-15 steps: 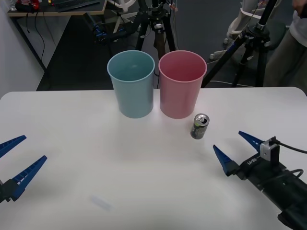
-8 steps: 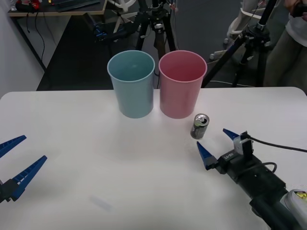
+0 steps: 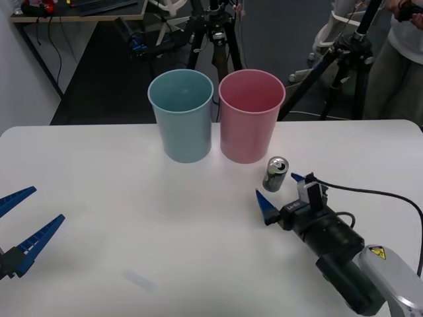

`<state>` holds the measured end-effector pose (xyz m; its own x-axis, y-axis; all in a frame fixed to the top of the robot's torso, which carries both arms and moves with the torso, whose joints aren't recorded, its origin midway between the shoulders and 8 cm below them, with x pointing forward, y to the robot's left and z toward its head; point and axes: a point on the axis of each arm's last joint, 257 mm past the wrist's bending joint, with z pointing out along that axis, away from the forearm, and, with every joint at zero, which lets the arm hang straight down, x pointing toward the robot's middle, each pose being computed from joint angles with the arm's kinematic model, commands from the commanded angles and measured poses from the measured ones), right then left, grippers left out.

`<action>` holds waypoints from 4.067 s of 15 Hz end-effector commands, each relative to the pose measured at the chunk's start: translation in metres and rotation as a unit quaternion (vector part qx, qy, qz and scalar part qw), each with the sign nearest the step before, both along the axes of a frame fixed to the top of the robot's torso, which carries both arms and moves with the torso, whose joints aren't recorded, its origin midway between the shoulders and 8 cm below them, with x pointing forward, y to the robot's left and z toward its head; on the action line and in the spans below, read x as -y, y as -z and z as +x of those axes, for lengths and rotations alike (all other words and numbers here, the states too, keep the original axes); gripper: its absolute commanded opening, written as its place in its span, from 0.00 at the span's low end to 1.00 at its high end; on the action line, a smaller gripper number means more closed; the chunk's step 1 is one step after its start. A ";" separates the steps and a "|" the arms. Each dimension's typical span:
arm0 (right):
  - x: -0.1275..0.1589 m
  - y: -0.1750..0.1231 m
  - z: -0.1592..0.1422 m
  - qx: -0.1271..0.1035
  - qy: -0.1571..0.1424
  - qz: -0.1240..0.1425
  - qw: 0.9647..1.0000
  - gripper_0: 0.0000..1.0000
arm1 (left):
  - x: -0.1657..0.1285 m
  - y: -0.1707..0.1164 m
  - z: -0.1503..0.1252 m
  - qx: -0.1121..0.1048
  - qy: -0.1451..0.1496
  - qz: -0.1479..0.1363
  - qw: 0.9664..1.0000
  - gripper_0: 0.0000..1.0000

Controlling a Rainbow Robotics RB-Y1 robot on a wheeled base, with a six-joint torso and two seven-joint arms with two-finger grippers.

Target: Grasp the object on the table and drop it into the matching bin: aluminum can to the light blue bin, PET bottle to the pink bin.

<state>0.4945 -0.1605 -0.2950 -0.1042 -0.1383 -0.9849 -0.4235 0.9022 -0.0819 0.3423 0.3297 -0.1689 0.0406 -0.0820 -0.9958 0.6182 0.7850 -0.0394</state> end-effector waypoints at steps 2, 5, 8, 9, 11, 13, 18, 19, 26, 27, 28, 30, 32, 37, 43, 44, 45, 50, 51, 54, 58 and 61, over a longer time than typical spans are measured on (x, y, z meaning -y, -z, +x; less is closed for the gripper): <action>-0.005 0.004 0.023 -0.006 0.004 0.002 1.000 1.00 | 0.000 0.000 0.000 0.000 0.000 0.000 1.000 1.00; -0.006 0.003 0.035 -0.005 0.008 0.000 1.000 1.00 | 0.000 0.000 0.000 0.000 0.000 0.000 1.000 1.00; -0.007 0.001 0.046 -0.004 0.011 -0.002 1.000 1.00 | 0.000 0.000 0.000 0.000 0.000 0.000 1.000 1.00; -0.007 0.001 0.049 -0.005 0.011 -0.003 1.000 1.00 | 0.000 0.000 0.000 0.000 0.000 0.000 1.000 1.00; -0.009 0.001 0.057 -0.006 0.012 -0.003 1.000 1.00 | 0.000 0.000 0.000 0.000 0.000 0.000 1.000 1.00; -0.011 -0.001 0.064 -0.005 0.013 -0.004 1.000 1.00 | 0.000 0.000 0.000 0.000 0.000 0.000 1.000 1.00; -0.010 -0.001 0.069 -0.007 0.014 -0.007 1.000 1.00 | 0.000 0.000 0.000 0.000 0.000 0.000 1.000 1.00; -0.010 0.000 0.069 -0.008 0.014 -0.006 1.000 1.00 | 0.000 0.000 0.000 0.000 0.000 0.000 1.000 1.00; -0.011 -0.001 0.069 -0.008 0.014 -0.002 1.000 0.00 | 0.000 0.000 0.000 0.000 0.000 0.000 1.000 1.00; -0.011 -0.001 0.069 -0.008 0.014 -0.002 1.000 0.00 | 0.000 0.000 0.000 0.000 0.000 0.000 1.000 1.00; -0.011 -0.001 0.069 -0.008 0.014 -0.002 1.000 0.00 | 0.000 0.000 0.000 0.000 0.000 0.000 1.000 1.00; -0.012 -0.001 0.068 -0.009 0.012 0.000 1.000 0.00 | 0.000 0.000 0.000 0.000 0.000 0.000 1.000 1.00; -0.013 -0.004 0.067 -0.007 0.006 0.005 1.000 0.00 | 0.000 0.000 0.000 0.000 0.000 0.000 1.000 1.00; -0.010 -0.027 0.057 0.014 -0.004 0.016 1.000 0.00 | 0.000 0.000 0.000 0.000 0.000 0.000 1.000 1.00; -0.013 -0.076 0.006 0.052 -0.052 0.053 0.996 0.00 | 0.000 0.000 0.000 0.000 0.000 0.000 1.000 1.00; -0.013 -0.083 -0.003 0.056 -0.061 0.058 0.995 0.00 | 0.000 0.000 0.000 0.000 0.000 0.000 1.000 1.00; -0.015 -0.094 -0.015 0.064 -0.073 0.067 0.993 0.00 | 0.000 0.000 0.000 0.000 0.000 0.000 1.000 1.00; -0.035 -0.158 -0.049 0.116 -0.123 0.096 0.981 0.00 | 0.000 0.000 0.000 0.000 0.000 0.000 1.000 1.00; -0.042 -0.175 -0.053 0.129 -0.132 0.105 0.977 0.00 | 0.000 0.000 0.000 0.000 0.000 0.000 1.000 1.00; -0.063 -0.221 -0.059 0.169 -0.154 0.130 0.965 0.00 | 0.000 0.000 0.000 0.000 0.000 0.000 1.000 1.00; -0.081 -0.270 -0.047 0.209 -0.162 0.161 0.951 0.00 | 0.000 0.000 0.000 0.000 0.000 0.000 1.000 1.00; -0.091 -0.291 -0.034 0.219 -0.148 0.171 0.949 0.00 | 0.000 0.000 0.000 0.000 0.000 0.000 1.000 1.00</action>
